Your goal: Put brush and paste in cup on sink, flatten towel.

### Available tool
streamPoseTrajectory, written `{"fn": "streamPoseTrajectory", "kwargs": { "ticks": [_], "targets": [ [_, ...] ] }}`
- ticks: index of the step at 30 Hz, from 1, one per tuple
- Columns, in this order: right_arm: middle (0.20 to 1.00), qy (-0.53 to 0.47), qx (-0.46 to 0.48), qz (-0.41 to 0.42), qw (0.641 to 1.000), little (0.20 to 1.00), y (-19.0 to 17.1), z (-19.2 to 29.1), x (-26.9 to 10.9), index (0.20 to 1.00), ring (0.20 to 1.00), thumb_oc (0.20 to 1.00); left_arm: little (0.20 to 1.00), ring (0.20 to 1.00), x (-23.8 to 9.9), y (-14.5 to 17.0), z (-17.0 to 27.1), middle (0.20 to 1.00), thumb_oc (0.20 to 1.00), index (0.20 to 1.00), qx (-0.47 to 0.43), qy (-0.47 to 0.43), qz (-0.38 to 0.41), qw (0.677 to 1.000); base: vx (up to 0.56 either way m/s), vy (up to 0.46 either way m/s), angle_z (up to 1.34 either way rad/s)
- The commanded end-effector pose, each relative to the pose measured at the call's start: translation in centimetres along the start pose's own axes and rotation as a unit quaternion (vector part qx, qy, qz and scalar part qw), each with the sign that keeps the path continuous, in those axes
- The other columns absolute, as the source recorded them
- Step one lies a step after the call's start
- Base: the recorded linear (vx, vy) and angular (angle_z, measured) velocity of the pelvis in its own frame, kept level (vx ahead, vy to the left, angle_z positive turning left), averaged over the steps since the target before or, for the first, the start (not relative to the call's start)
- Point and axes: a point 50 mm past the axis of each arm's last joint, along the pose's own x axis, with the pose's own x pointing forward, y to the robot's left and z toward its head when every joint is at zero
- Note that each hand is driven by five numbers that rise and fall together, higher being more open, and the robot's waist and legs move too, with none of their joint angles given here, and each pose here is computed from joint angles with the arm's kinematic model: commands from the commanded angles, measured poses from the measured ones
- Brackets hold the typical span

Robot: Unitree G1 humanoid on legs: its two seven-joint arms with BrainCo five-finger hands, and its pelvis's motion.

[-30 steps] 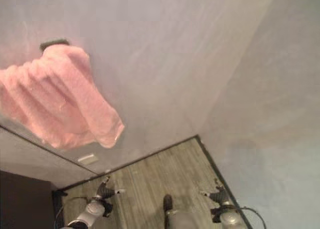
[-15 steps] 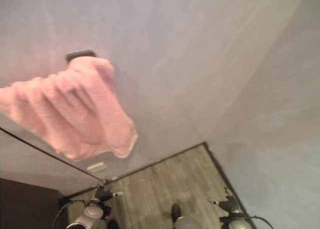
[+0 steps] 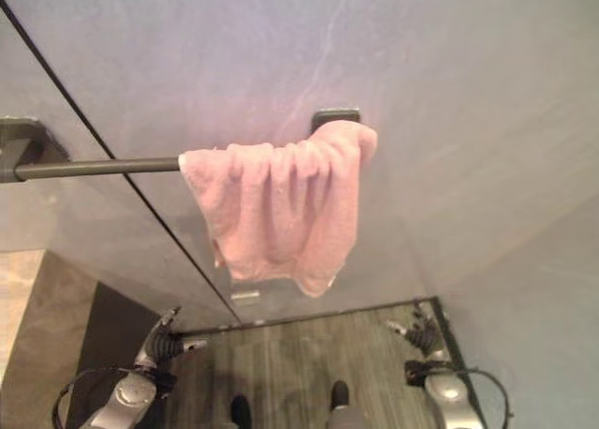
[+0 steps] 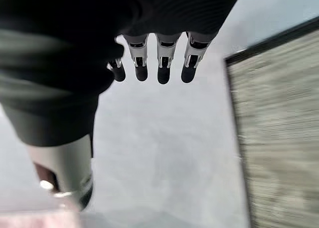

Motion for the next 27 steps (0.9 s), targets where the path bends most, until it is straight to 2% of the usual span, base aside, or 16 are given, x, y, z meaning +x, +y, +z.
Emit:
{"fn": "streamPoseTrajectory", "kwargs": {
  "ticks": [1, 7, 11, 13, 14, 17, 22, 25, 27],
  "targets": [
    [1.0, -0.094, 0.004, 0.024, 0.995, 1.0, -3.5, 4.8, 0.7, 1.0, 1.0, 1.0, 1.0, 1.0, 0.8, 3.9, 3.6, 1.0, 1.0, 1.0, 0.032, -0.106, 0.005, 0.994, 0.07, -0.069, 0.18],
    [1.0, -0.131, -0.016, 0.12, 0.984, 1.0, -6.3, 9.7, 0.7, 1.0, 1.0, 1.0, 1.0, 1.0, 0.3, 8.7, 9.5, 1.0, 1.0, 1.0, 0.068, -0.235, -0.037, 0.969, 0.07, -0.058, 0.18],
    [1.0, -0.139, -0.018, 0.147, 0.979, 1.0, -6.2, 10.8, 0.8, 1.0, 1.0, 1.0, 1.0, 1.0, 0.2, 9.8, 11.2, 1.0, 1.0, 1.0, 0.069, -0.263, -0.053, 0.961, 0.03, -0.025, 0.17],
    [1.0, -0.145, -0.025, 0.188, 0.971, 1.0, -5.6, 12.3, 0.9, 1.0, 1.0, 1.0, 1.0, 1.0, 0.1, 10.9, 13.4, 1.0, 1.0, 1.0, 0.082, -0.297, -0.069, 0.949, 0.06, -0.032, 0.11],
    [1.0, -0.162, -0.025, 0.25, 0.954, 1.0, -4.0, 14.6, 0.9, 1.0, 1.0, 1.0, 1.0, 1.0, 0.0, 11.5, 16.6, 1.0, 1.0, 1.0, 0.084, -0.343, -0.101, 0.93, 0.07, -0.02, 0.08],
    [1.0, -0.18, -0.029, 0.303, 0.935, 1.0, -2.0, 16.5, 0.9, 1.0, 1.0, 1.0, 1.0, 1.0, 0.0, 11.1, 19.5, 1.0, 1.0, 1.0, 0.053, -0.387, -0.126, 0.912, 0.03, -0.005, 0.14],
    [1.0, -0.231, -0.007, 0.315, 0.921, 1.0, 1.0, 19.3, 1.9, 1.0, 1.0, 1.0, 1.0, 1.0, 0.4, 9.5, 22.6, 1.0, 1.0, 1.0, 0.011, -0.433, -0.147, 0.889, 0.01, 0.011, -0.01],
    [1.0, -0.259, 0.017, 0.337, 0.905, 1.0, 3.9, 20.8, 2.3, 1.0, 1.0, 1.0, 1.0, 1.0, 0.4, 6.7, 24.7, 1.0, 1.0, 1.0, -0.029, -0.466, -0.18, 0.866, 0.01, 0.022, -0.02],
    [1.0, -0.268, 0.02, 0.34, 0.901, 1.0, 4.6, 21.2, 2.3, 1.0, 1.0, 1.0, 1.0, 1.0, 0.4, 5.7, 25.0, 1.0, 1.0, 1.0, -0.038, -0.468, -0.193, 0.862, 0.01, 0.019, -0.1]
  ]
}}
